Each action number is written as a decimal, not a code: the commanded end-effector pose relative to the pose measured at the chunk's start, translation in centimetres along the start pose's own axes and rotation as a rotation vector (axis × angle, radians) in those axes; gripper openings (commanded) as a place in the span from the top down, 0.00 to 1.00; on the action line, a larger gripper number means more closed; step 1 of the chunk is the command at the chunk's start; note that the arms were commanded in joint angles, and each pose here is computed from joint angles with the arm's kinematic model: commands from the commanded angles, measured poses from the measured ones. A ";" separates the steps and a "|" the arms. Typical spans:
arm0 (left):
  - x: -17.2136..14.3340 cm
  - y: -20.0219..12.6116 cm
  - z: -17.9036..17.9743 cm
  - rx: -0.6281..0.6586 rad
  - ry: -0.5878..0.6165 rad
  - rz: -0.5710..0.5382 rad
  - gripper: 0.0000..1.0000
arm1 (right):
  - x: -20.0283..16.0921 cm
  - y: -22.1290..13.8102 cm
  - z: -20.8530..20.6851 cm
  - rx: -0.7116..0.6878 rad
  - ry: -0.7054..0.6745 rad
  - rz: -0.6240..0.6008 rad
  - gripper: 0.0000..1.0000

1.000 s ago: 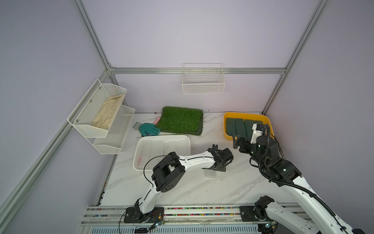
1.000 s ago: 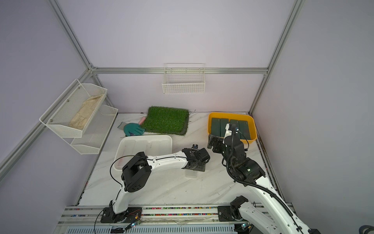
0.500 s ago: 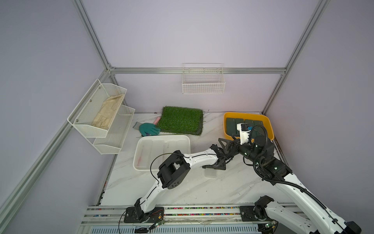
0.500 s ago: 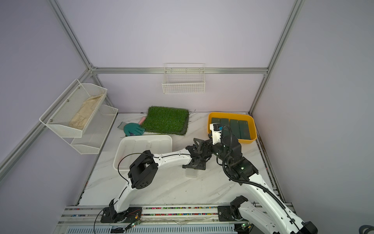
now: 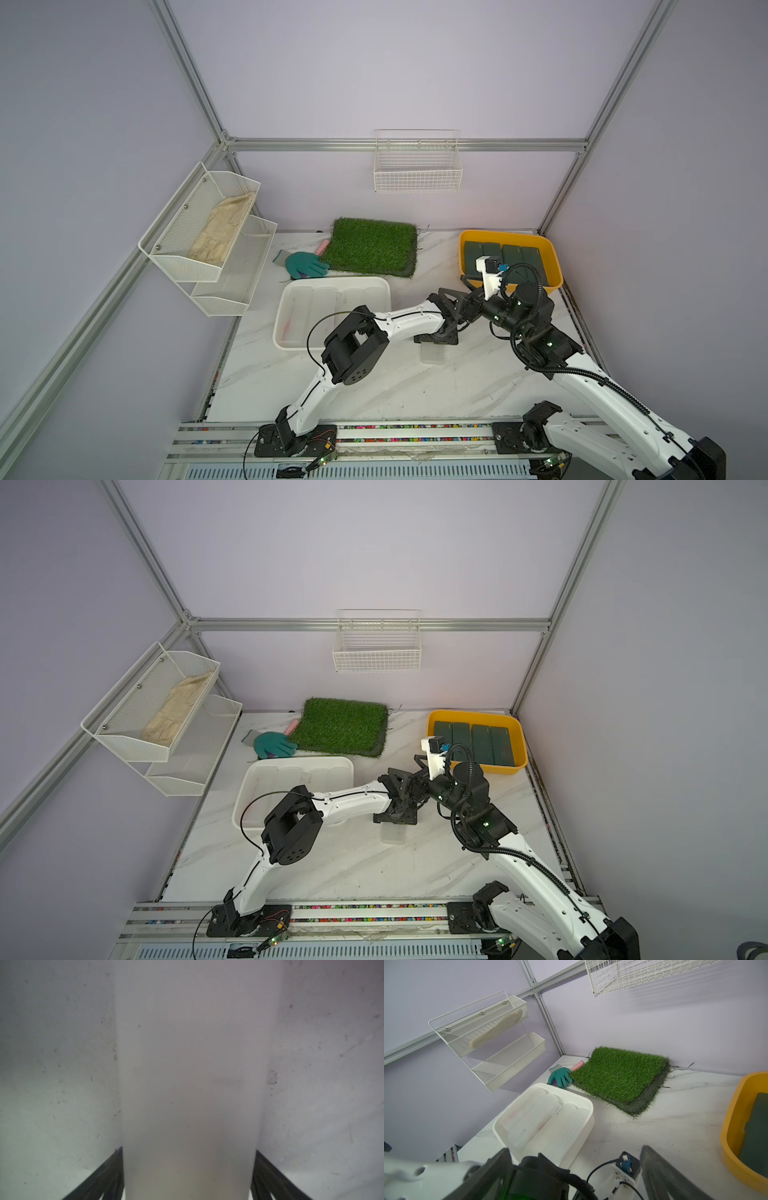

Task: Place the pencil cases by color into the storage box
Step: Pick up the pencil case from the center of the board.

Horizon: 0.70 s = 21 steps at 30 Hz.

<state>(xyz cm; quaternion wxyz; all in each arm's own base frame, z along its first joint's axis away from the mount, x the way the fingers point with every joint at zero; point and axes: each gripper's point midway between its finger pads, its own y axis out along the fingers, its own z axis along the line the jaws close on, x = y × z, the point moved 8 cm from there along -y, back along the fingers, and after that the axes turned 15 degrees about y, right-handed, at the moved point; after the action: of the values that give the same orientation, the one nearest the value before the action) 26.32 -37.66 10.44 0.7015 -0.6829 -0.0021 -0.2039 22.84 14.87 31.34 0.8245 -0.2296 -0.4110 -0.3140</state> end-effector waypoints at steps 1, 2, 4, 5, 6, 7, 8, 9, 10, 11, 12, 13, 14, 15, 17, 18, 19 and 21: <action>-0.9 0.1 0.9 0.034 0.034 0.046 0.17 | 1.2 -0.7 1.3 0.075 -0.046 -0.054 0.03; -0.9 0.0 0.9 0.034 0.035 0.042 0.18 | 1.3 -0.8 1.4 0.077 -0.047 -0.056 0.03; -0.9 0.0 0.9 0.034 0.039 0.041 0.19 | 1.4 -0.8 1.6 0.085 -0.042 -0.048 0.03; -1.0 0.0 1.0 0.032 0.040 0.043 0.20 | 1.5 -0.8 1.7 0.086 -0.041 -0.049 0.03; -1.0 0.0 1.0 0.030 0.041 0.045 0.20 | 1.7 -0.7 1.8 0.088 -0.036 -0.048 0.03; -1.0 0.0 1.0 0.027 0.045 0.046 0.21 | 1.8 -0.6 1.8 0.084 -0.028 -0.050 0.03; -1.1 -0.1 1.1 0.029 0.049 0.046 0.22 | 2.1 -0.3 1.8 0.075 -0.006 -0.048 0.03; -1.2 -0.1 1.2 0.033 0.053 0.046 0.23 | 2.4 0.0 1.8 0.069 0.018 -0.039 0.03; -1.3 -0.1 1.3 0.038 0.052 0.046 0.24 | 2.6 0.4 1.8 0.062 0.029 -0.023 0.03; -1.3 -0.2 1.4 0.040 0.053 0.043 0.25 | 2.8 1.0 1.8 0.053 0.054 0.000 0.03; -1.4 -0.4 1.6 0.043 0.052 0.039 0.25 | 3.1 1.7 1.8 0.042 0.076 0.033 0.03; -1.4 -0.5 1.7 0.045 0.053 0.035 0.26 | 3.3 2.3 1.7 0.022 0.091 0.063 0.03; -1.5 -0.5 1.8 0.048 0.053 0.032 0.26 | 3.4 3.1 1.6 0.003 0.111 0.104 0.03; -1.5 -0.6 1.9 0.050 0.054 0.029 0.27 | 3.6 3.8 1.6 -0.004 0.137 0.141 0.03; -1.4 -0.8 1.9 0.048 0.061 0.023 0.28 | 3.3 5.1 1.2 -0.017 0.162 0.204 0.03; -1.3 -0.9 1.9 0.046 0.064 0.020 0.28 | 3.2 5.5 1.1 -0.013 0.174 0.224 0.03; -1.3 -0.8 1.9 0.045 0.068 0.019 0.29 | 3.1 5.9 1.0 -0.014 0.183 0.236 0.03; -1.2 -1.0 1.8 0.041 0.074 0.015 0.29 | 2.8 6.4 0.7 -0.019 0.191 0.251 0.03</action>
<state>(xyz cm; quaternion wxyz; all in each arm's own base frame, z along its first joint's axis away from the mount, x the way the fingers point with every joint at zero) 25.73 -36.66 10.52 0.7059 -0.6745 0.0136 -0.2157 28.44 18.67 34.27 0.8739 -0.2422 -0.3324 -0.2591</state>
